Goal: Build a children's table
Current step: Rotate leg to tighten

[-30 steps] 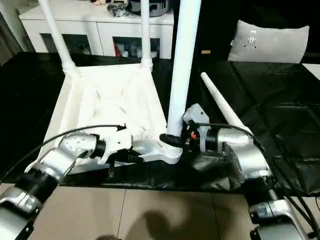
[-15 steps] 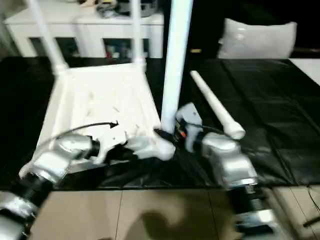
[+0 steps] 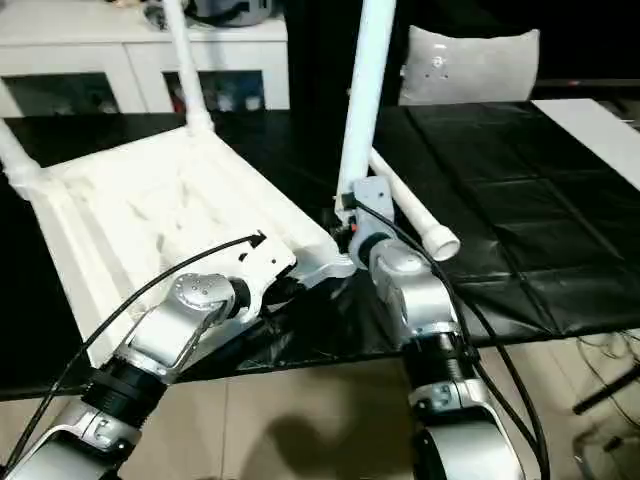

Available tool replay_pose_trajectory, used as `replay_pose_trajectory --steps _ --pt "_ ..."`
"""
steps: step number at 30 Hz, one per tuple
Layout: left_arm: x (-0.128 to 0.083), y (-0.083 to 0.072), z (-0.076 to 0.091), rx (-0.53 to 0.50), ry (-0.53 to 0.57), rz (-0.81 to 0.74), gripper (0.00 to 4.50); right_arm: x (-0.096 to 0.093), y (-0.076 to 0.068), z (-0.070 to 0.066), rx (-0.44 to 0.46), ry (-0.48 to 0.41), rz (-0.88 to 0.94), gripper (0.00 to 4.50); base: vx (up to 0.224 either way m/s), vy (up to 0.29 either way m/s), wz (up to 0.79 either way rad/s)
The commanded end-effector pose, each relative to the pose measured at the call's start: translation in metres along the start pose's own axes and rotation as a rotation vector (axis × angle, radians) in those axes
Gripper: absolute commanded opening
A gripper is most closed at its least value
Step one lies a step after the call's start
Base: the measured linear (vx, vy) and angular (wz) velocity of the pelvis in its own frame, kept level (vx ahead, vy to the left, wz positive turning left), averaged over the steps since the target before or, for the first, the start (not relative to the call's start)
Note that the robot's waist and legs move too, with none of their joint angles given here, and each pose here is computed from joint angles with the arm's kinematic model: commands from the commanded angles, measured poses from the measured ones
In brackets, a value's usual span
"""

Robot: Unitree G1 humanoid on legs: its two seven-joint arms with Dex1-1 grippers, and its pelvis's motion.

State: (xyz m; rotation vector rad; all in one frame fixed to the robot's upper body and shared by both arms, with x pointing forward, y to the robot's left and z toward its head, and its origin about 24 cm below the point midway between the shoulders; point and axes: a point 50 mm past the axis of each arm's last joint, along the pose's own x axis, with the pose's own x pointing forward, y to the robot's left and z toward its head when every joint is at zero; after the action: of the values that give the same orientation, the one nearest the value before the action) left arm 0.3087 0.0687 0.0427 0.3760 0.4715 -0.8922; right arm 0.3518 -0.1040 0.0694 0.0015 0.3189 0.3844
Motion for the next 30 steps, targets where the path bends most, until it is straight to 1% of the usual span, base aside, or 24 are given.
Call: replay_pose_trajectory --steps 1,3,6,7,8,11,12,13,14,16,18,20,22,23,25,28,29,30 --pt "0.003 -0.015 0.022 0.077 -0.076 -0.065 0.00 0.000 0.011 -0.066 0.091 0.283 0.036 2.56 0.000 0.000 0.00" --pt "0.003 -0.017 0.022 0.080 -0.079 -0.067 0.00 0.001 0.009 -0.065 0.097 0.278 0.028 2.58 0.000 0.000 0.00" --pt "0.003 -0.015 0.022 0.086 -0.081 -0.063 0.00 0.002 0.006 -0.062 0.106 0.256 0.033 2.91 0.000 0.000 0.00" --pt "0.002 -0.012 0.021 0.088 -0.079 -0.055 0.00 0.001 0.004 -0.061 0.099 0.247 0.039 2.91 0.000 0.000 0.00" --pt "0.001 -0.009 0.021 0.092 -0.075 -0.043 0.00 0.000 0.002 -0.059 0.090 0.231 0.047 3.07 0.000 0.000 0.00" --pt "-0.001 0.001 0.018 0.107 -0.060 -0.018 0.00 -0.006 -0.004 -0.056 0.064 0.199 0.075 3.13 0.000 0.000 0.00" --pt "-0.001 0.001 0.018 0.107 -0.060 -0.018 0.00 -0.006 -0.004 -0.056 0.064 0.199 0.075 3.32 0.000 0.000 0.00" --pt "-0.003 0.005 0.017 0.116 -0.054 -0.009 0.00 -0.010 -0.007 -0.053 0.051 0.171 0.092 3.44 0.000 0.000 0.00" --pt "-0.006 0.015 0.015 0.132 -0.050 0.007 0.00 -0.020 -0.012 -0.047 0.030 0.110 0.141 3.51 0.000 0.000 0.00" --pt "-0.007 0.019 0.013 0.142 -0.050 0.005 0.00 -0.027 -0.013 -0.043 0.031 0.070 0.195 3.64 0.000 0.000 0.00" --pt "-0.009 0.022 0.011 0.181 -0.061 -0.024 0.00 -0.037 -0.015 -0.037 -0.004 -0.004 0.284 3.88 0.000 0.000 0.00" --pt "-0.010 0.022 0.008 0.218 -0.062 -0.066 0.00 -0.046 -0.018 -0.034 -0.021 -0.038 0.349 4.00 0.000 0.000 0.00" --pt "-0.012 0.020 0.004 0.250 -0.059 -0.126 0.00 -0.054 -0.024 -0.034 -0.083 -0.045 0.399 4.21 0.000 0.000 0.00" --pt "-0.014 0.018 0.002 0.291 -0.063 -0.171 0.00 -0.060 -0.031 -0.034 -0.142 -0.041 0.434 4.32 0.000 0.000 0.00" --pt "-0.016 0.018 0.000 0.312 -0.062 -0.196 0.00 -0.063 -0.035 -0.034 -0.167 -0.040 0.453 4.48 0.000 0.000 0.00" --pt "-0.021 0.017 -0.006 0.370 -0.046 -0.289 0.00 -0.068 -0.047 -0.024 -0.232 -0.050 0.490 4.48 0.000 0.000 0.00" --pt "-0.022 0.018 -0.007 0.377 -0.043 -0.306 0.00 -0.069 -0.049 -0.022 -0.241 -0.052 0.500 4.48 0.000 0.000 0.00" --pt "-0.024 0.017 -0.008 0.390 -0.041 -0.338 0.00 -0.070 -0.053 -0.019 -0.269 -0.047 0.518 4.48 0.000 0.000 0.00"
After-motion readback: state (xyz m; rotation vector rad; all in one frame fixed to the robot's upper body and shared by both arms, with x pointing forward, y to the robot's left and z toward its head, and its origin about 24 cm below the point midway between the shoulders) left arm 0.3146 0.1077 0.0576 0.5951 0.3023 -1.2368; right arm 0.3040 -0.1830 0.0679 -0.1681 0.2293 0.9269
